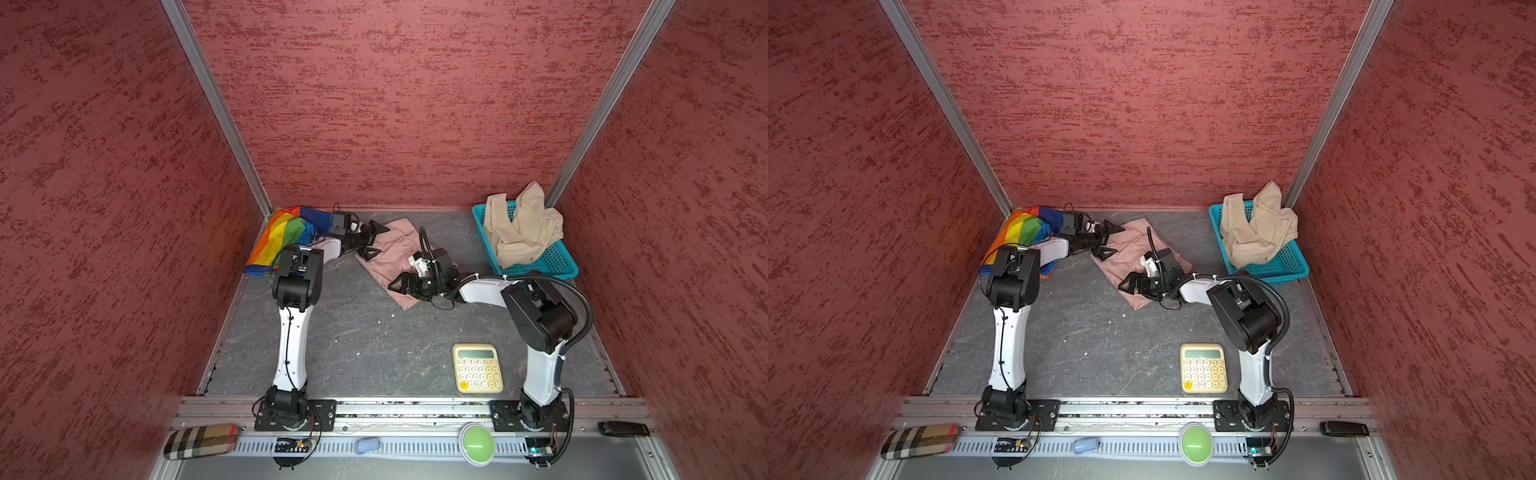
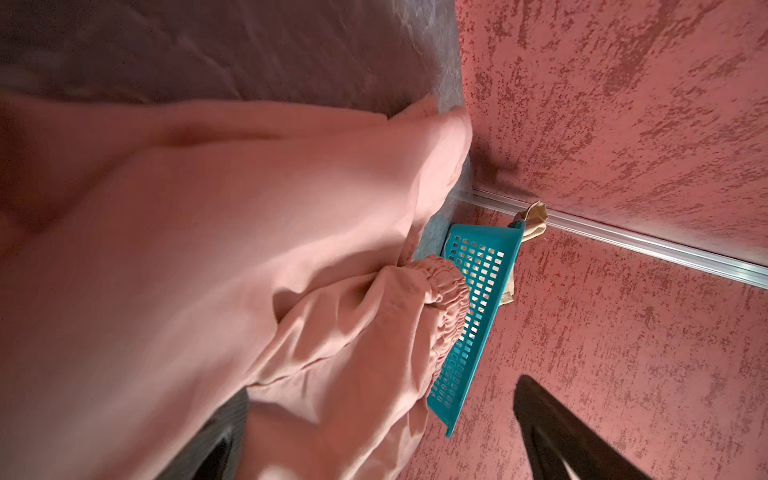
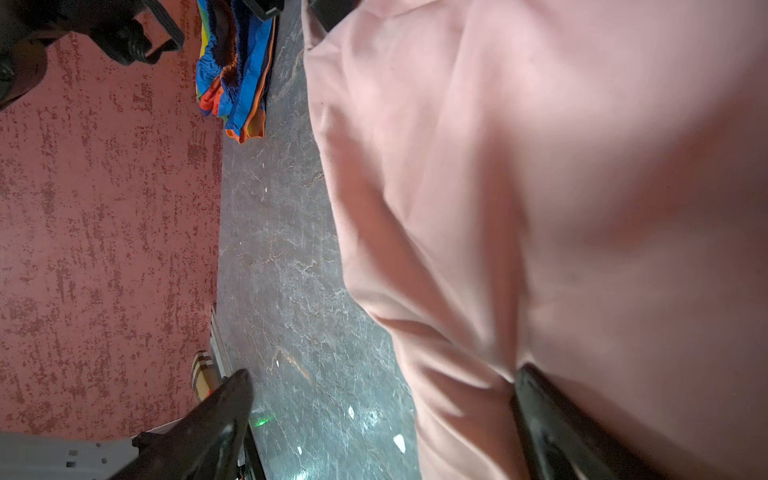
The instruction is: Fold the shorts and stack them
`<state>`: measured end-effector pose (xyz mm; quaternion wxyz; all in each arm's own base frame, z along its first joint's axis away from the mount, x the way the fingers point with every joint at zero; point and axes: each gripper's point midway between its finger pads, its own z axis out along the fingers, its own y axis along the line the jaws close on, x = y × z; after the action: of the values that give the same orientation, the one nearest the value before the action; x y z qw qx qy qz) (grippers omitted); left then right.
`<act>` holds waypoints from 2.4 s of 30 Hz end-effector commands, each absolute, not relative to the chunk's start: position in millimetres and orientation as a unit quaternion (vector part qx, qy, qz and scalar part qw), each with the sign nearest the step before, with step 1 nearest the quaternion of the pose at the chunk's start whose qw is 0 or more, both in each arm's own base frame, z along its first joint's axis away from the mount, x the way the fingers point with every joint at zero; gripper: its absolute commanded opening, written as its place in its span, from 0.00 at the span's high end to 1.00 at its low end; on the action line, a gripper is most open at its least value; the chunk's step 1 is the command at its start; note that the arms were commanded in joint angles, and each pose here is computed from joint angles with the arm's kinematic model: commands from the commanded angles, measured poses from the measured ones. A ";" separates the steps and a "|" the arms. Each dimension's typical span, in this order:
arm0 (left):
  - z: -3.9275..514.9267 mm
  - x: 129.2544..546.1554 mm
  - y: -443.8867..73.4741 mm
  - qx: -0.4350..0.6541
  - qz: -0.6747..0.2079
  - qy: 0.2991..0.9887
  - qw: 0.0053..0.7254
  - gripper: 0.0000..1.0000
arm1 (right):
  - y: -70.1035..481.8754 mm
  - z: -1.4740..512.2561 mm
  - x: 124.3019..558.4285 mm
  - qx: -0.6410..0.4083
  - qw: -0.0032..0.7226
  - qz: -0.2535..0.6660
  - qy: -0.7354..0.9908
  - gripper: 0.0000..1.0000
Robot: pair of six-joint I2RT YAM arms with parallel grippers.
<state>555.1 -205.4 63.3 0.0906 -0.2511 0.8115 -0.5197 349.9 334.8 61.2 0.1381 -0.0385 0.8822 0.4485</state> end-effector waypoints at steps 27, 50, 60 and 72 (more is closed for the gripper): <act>130.9 540.2 -181.8 -0.267 -0.579 0.764 0.097 0.01 | 382.8 135.8 334.5 -0.094 0.146 0.508 0.843 0.01; 24.9 546.0 -158.1 -0.306 -0.513 0.800 0.058 0.01 | 344.3 42.9 261.9 -0.042 0.056 0.497 0.865 0.01; 44.9 548.5 -173.9 -0.292 -0.520 0.800 0.063 0.01 | 381.6 134.2 337.2 -0.123 0.150 0.493 0.848 0.01; 42.0 551.8 -172.7 -0.292 -0.520 0.800 0.060 0.00 | 368.3 62.2 367.4 -0.093 0.107 0.499 0.855 0.01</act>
<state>552.3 -174.7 65.0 0.0691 -0.2755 0.7917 -0.5409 382.8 365.0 65.6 0.1236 -0.0783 0.8621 0.4851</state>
